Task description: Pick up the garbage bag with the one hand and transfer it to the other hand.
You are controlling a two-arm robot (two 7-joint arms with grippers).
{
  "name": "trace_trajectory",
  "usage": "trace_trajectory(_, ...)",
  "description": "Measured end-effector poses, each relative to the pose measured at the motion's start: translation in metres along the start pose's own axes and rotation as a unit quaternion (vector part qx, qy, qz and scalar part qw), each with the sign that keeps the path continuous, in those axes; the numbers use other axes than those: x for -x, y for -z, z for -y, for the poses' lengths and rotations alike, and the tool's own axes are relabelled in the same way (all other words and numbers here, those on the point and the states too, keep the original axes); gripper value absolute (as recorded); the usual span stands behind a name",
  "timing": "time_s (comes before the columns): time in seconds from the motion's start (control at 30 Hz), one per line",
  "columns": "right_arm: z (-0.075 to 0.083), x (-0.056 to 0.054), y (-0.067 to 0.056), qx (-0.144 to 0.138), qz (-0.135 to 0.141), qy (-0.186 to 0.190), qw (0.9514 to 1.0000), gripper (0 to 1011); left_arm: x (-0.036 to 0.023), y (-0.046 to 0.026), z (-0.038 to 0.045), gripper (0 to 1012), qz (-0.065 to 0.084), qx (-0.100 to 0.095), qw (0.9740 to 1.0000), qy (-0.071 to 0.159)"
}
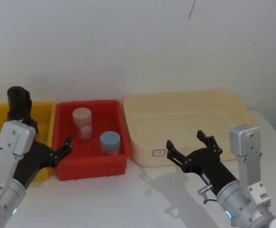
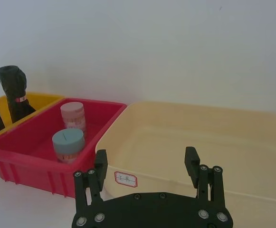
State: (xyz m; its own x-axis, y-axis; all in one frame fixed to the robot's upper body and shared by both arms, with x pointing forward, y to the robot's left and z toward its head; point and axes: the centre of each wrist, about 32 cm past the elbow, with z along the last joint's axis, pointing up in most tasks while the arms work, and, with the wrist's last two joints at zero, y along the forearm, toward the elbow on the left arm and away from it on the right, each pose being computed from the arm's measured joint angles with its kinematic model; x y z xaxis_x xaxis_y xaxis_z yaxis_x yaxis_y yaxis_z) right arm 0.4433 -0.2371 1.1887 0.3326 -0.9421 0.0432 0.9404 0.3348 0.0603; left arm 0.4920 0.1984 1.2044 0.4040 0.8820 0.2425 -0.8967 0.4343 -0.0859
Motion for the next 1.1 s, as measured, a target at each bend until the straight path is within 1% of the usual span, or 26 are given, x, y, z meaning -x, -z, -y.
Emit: trace_trajectory(1.1,0.0000,0.0000,0.0000,0.000,0.000,0.000,1.0000,1000,0.0000,0.0000,0.0000,1001,0.000,0.000,1.0000,0.000)
